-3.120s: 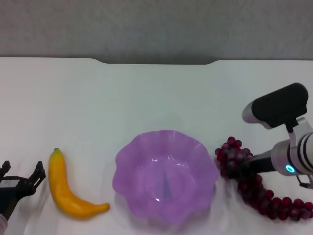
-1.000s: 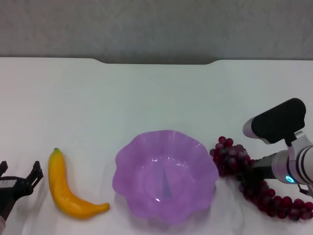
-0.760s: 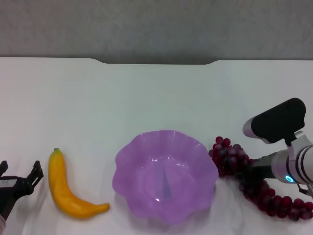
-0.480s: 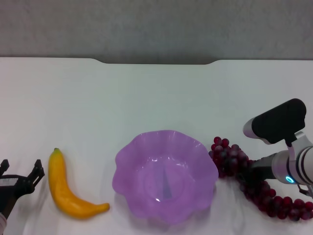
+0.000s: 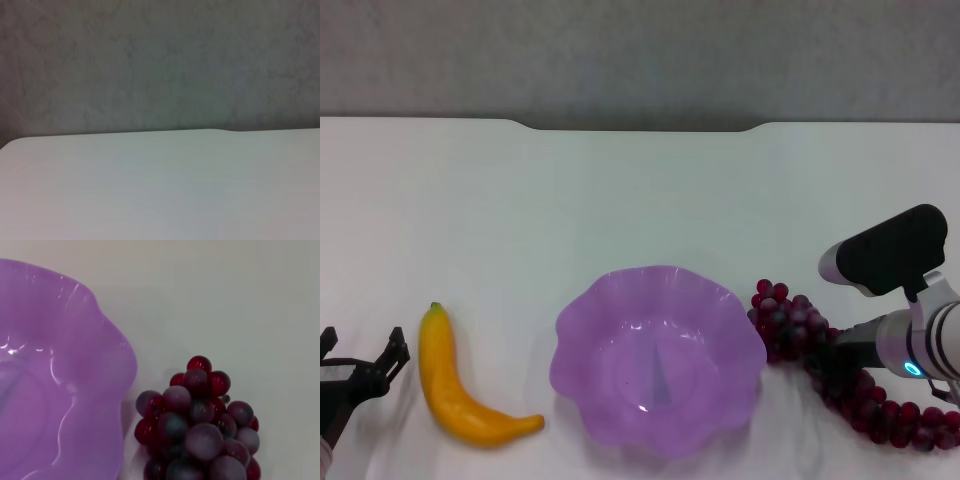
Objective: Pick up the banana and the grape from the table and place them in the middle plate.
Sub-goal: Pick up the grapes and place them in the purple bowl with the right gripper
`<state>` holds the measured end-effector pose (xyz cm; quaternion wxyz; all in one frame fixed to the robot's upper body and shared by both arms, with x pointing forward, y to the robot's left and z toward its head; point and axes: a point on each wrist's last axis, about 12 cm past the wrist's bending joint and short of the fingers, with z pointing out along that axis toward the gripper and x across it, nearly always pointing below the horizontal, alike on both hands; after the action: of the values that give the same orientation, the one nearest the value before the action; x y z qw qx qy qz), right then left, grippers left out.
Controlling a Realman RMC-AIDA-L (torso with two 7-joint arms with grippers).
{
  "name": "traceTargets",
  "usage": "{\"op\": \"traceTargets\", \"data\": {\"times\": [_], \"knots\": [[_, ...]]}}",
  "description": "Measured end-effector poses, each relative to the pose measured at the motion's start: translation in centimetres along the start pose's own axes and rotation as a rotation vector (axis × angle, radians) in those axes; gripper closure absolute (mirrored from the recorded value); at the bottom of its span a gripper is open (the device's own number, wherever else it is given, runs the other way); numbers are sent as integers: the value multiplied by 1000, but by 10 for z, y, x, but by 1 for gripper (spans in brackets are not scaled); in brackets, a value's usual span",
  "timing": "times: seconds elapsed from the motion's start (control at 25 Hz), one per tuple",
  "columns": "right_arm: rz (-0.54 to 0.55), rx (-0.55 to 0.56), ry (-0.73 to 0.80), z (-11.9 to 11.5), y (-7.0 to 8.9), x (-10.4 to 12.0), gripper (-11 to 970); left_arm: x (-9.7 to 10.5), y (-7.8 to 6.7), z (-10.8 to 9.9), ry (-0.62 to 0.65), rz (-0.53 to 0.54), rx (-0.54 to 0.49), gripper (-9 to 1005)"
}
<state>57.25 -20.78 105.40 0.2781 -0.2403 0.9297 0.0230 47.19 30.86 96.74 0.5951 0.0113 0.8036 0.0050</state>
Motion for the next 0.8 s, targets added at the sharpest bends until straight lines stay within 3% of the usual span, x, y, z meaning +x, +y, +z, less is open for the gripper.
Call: {"op": "traceTargets", "data": {"times": [0.28,0.52,0.8], "knots": [[36,13,-56,-4,-5,7,552,1,1,-1,3,0,-2,105],[70,70,-220,-25,-17,10,564,2,2,-2,4,-2,-5,106],[47,77,-332,-40,-10,3,592,1,1,-1,1,1,-3,106]]}}
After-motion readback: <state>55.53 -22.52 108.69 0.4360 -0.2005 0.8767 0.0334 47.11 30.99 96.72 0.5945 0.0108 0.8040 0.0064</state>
